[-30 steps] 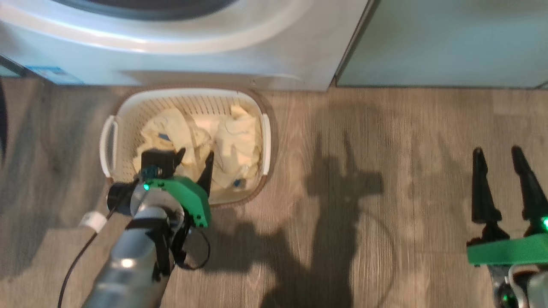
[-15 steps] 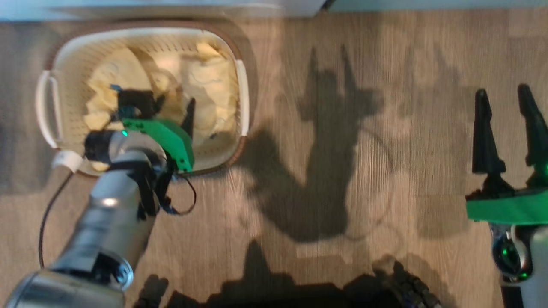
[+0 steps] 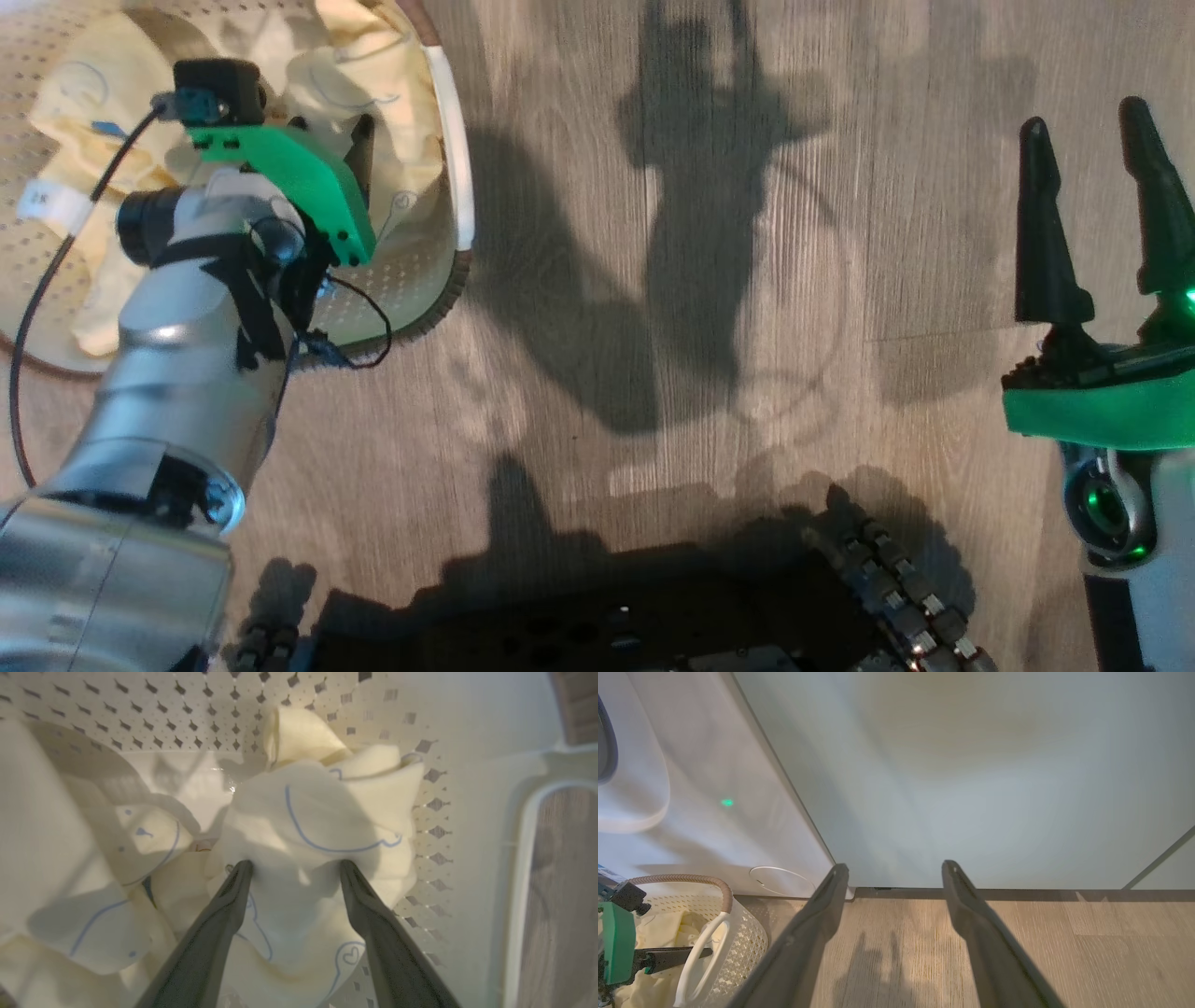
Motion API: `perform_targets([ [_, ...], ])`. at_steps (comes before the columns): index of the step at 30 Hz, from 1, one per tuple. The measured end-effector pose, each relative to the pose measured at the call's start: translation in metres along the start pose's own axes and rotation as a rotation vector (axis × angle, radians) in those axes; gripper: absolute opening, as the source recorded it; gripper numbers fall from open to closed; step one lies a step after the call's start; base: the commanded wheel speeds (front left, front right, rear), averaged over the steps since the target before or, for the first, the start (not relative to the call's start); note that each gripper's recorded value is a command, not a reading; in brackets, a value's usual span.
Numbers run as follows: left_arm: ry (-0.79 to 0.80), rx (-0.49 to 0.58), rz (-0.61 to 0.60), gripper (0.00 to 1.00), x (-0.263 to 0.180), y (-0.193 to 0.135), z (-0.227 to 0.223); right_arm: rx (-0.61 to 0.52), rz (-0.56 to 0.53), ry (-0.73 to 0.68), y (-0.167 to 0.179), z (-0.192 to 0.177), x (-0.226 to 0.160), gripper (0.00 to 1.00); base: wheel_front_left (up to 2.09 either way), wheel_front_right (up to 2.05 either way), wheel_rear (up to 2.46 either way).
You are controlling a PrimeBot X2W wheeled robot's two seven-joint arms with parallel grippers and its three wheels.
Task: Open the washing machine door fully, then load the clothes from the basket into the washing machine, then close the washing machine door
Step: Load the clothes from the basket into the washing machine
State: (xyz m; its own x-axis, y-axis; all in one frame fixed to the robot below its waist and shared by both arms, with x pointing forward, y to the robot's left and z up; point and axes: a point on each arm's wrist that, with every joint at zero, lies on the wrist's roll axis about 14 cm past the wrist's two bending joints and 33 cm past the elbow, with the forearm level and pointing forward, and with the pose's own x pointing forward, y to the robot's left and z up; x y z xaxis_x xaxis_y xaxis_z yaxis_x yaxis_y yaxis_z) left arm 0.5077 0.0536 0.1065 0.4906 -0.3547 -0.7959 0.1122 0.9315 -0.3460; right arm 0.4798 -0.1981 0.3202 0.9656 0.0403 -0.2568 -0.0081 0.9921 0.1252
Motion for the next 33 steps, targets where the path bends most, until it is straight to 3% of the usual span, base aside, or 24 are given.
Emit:
perform_targets([
  [9, 0.132, 0.013, -0.004, 1.0, 0.013, 0.003, -0.02, -0.015, 0.002, 0.03, -0.004, -0.012, 0.0, 1.0, 0.0, 0.0, 0.0],
  [10, 0.132, 0.013, -0.004, 0.91, 0.013, 0.003, -0.02, -0.015, 0.002, 0.03, -0.004, -0.012, 0.0, 1.0, 0.0, 0.0, 0.0],
  [11, 0.135, 0.01, -0.004, 0.58, 0.012, 0.002, -0.02, -0.016, 0.002, 0.029, -0.004, -0.011, 0.0, 1.0, 0.0, 0.0, 0.0],
  [12, 0.136, 0.013, -0.003, 0.36, 0.012, 0.002, -0.02, -0.016, 0.003, 0.028, -0.004, -0.01, 0.0, 1.0, 0.0, 0.0, 0.0],
  [13, 0.138, 0.014, -0.002, 0.03, 0.011, 0.003, -0.02, -0.016, 0.004, 0.026, -0.004, -0.01, 0.0, 1.0, 0.0, 0.0, 0.0],
  [14, 0.137, 0.017, 0.0, 0.0, 0.011, 0.003, -0.02, -0.012, 0.003, 0.025, -0.004, -0.009, 0.0, 1.0, 0.0, 0.0, 0.0],
  [22, 0.105, 0.036, 0.009, 0.0, 0.004, 0.006, -0.013, -0.003, 0.01, 0.009, -0.001, -0.004, 0.002, 1.0, 0.0, 0.0, 0.0],
  [33, -0.1, 0.039, 0.033, 0.0, -0.025, 0.003, 0.031, 0.004, 0.018, -0.059, 0.003, 0.023, 0.003, 1.0, 0.0, 0.0, 0.0],
])
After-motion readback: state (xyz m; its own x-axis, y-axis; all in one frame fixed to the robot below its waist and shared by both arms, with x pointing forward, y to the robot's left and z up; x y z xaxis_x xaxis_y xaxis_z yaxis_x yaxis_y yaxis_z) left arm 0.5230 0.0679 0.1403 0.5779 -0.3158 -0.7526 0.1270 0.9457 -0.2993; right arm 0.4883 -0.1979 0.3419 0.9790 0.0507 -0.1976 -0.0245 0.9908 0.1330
